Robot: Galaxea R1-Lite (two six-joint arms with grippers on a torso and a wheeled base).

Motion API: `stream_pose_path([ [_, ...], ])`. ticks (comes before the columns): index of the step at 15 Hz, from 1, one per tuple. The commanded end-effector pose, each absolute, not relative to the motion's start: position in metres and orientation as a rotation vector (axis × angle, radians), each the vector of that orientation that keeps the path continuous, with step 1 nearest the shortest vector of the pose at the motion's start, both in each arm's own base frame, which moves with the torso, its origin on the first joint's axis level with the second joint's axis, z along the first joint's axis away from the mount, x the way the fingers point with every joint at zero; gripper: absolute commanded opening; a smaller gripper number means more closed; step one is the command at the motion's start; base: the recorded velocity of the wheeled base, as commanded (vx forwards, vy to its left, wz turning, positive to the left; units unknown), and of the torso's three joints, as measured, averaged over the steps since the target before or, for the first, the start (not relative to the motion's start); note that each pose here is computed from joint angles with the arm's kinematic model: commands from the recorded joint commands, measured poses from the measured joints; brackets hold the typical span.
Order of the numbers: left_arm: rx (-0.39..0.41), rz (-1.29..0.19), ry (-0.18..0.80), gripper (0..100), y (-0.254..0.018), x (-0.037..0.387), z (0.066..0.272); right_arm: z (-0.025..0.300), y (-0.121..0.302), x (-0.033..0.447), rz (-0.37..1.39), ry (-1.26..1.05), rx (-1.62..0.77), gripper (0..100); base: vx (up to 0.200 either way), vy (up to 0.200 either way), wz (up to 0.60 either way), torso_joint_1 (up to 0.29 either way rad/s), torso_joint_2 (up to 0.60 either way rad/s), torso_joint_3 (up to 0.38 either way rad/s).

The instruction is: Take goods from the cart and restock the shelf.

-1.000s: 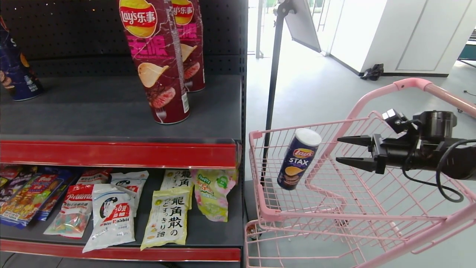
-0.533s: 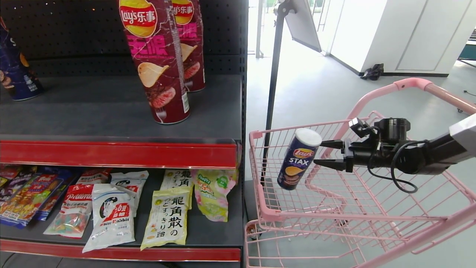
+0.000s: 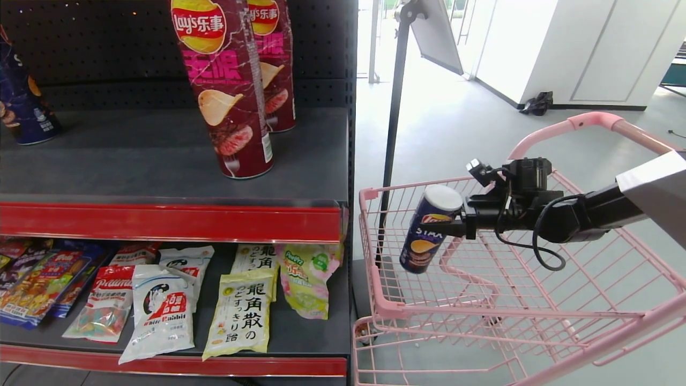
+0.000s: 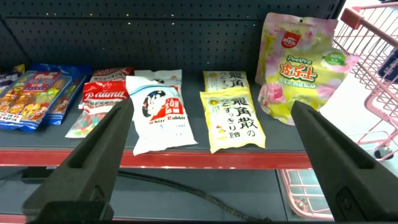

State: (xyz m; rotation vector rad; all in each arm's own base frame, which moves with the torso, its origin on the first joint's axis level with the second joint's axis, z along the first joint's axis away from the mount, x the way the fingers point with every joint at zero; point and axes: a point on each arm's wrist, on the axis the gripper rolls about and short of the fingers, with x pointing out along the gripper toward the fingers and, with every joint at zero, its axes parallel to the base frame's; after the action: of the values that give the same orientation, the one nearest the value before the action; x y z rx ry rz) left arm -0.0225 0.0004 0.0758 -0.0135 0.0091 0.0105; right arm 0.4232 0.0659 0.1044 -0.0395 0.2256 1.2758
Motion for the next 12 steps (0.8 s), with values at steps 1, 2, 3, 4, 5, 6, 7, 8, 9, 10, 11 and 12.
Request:
stream_pose_path([
  [1,-0.014,0.011,0.011,100,0.0,-0.022,0.076,0.122,0.085,0.415,1.309,0.196,-0.06,100,0.0,0.0,0.0,0.0,0.0,0.0],
  [2,-0.014,0.011,0.011,100,0.0,-0.022,0.076,0.122,0.089,0.415,1.314,0.199,-0.06,0,0.0,0.0,0.0,0.0,0.0,0.0],
  [3,-0.014,0.011,0.011,100,0.0,-0.022,0.076,0.121,0.09,0.413,1.314,0.213,-0.052,0,0.0,0.0,0.0,0.0,0.0,0.0],
  [4,-0.014,0.011,0.011,100,0.0,-0.022,0.076,0.12,0.09,0.409,1.313,0.232,-0.042,0,0.0,0.0,0.0,0.0,0.0,0.0],
  [5,-0.014,0.011,0.011,100,0.0,-0.022,0.076,0.122,0.087,0.408,1.288,0.248,-0.042,0,0.0,0.0,0.0,0.0,0.0,0.0],
  [6,-0.014,0.011,0.011,100,0.0,-0.022,0.076,0.125,0.085,0.406,1.269,0.256,-0.044,0,0.0,0.0,0.0,0.0,0.0,0.0],
  [7,-0.014,0.011,0.011,100,0.0,-0.022,0.076,0.138,0.079,0.404,1.247,0.231,-0.057,0,0.0,0.0,0.0,0.0,0.0,0.0],
  [8,-0.014,0.011,0.011,100,0.0,-0.022,0.076,0.155,0.073,0.402,1.232,0.191,-0.071,0,0.0,0.0,0.0,0.0,0.0,0.0],
  [9,-0.014,0.011,0.011,100,0.0,-0.022,0.076,0.179,0.066,0.394,1.21,0.151,-0.079,0,0.0,0.0,0.0,0.0,0.0,0.0],
  [10,-0.014,0.011,0.011,100,0.0,-0.022,0.076,0.199,0.059,0.384,1.192,0.119,-0.082,0,0.0,0.0,0.0,0.0,0.0,0.0],
  [11,-0.014,0.011,0.009,100,0.0,-0.022,0.076,0.225,0.05,0.366,1.167,0.084,-0.08,0,0.0,0.0,0.0,0.0,0.0,0.0],
  [12,-0.014,0.011,0.011,100,0.0,-0.022,0.076,0.251,0.04,0.344,1.138,0.041,-0.085,0,0.0,0.0,0.0,0.0,0.0,0.0],
])
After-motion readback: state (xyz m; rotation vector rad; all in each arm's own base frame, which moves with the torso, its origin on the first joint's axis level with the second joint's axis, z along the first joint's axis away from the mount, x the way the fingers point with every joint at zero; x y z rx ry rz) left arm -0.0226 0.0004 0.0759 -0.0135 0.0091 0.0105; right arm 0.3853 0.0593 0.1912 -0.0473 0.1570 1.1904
